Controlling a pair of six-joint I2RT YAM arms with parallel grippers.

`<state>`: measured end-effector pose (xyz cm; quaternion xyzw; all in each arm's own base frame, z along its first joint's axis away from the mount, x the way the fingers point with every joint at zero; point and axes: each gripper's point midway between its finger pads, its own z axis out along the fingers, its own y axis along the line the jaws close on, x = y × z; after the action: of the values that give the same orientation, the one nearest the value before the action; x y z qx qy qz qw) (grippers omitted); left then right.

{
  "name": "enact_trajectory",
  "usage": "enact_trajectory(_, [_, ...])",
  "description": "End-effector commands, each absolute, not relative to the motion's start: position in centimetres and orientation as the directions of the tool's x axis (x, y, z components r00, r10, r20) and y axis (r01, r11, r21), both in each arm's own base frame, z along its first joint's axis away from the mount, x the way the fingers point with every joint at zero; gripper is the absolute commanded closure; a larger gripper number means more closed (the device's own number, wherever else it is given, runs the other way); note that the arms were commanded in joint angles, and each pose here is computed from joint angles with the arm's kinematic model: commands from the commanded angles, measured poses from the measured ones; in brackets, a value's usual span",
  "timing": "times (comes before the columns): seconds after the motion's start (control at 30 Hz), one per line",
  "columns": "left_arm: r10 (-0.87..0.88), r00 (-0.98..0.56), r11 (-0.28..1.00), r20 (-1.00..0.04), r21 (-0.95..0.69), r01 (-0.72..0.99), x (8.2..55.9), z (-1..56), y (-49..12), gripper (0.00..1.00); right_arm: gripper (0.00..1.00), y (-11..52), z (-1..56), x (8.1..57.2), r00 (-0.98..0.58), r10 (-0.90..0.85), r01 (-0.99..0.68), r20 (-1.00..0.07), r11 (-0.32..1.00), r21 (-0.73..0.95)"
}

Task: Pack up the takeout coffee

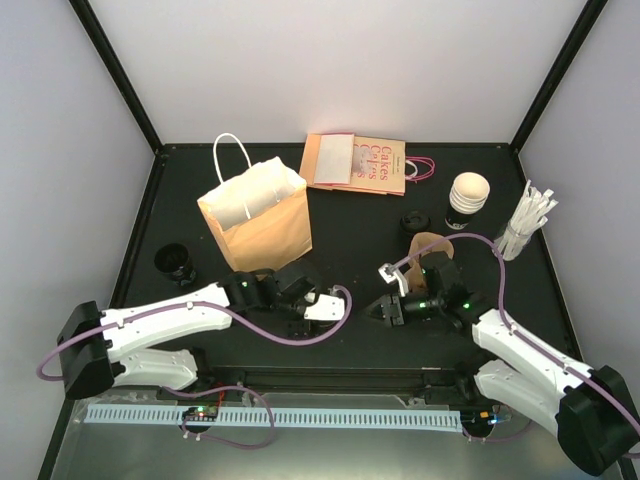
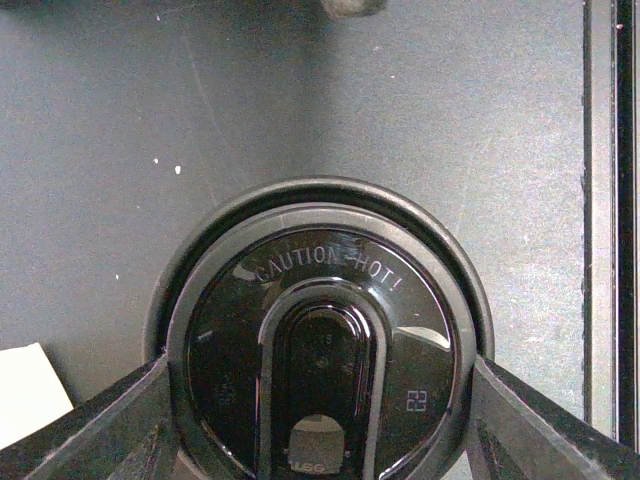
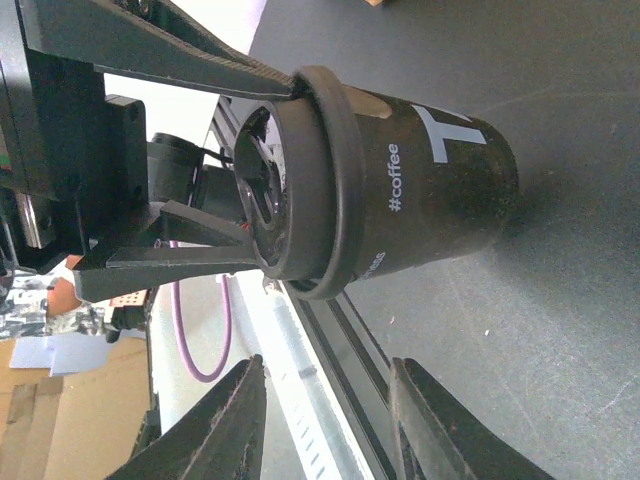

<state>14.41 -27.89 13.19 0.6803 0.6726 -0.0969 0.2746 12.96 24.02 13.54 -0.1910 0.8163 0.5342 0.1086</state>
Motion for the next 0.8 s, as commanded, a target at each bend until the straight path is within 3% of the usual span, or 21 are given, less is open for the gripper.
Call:
enact_trajectory(0.0, [0.837,0.144,0.023,-0.528,0.296,0.955,14.2,14.1,-28.1,0.43,0.63,23.8,13.3,12.8,-0.895,-0.200,-0.445,-0.398,0.369,0.816])
enact_trajectory(0.77, [0.847,0.169,-0.022,-0.504,0.284,0.959,13.5,12.9,-28.2,0.42,0.63,24.5,13.4,11.4,-0.890,-0.244,-0.448,-0.384,0.321,0.835])
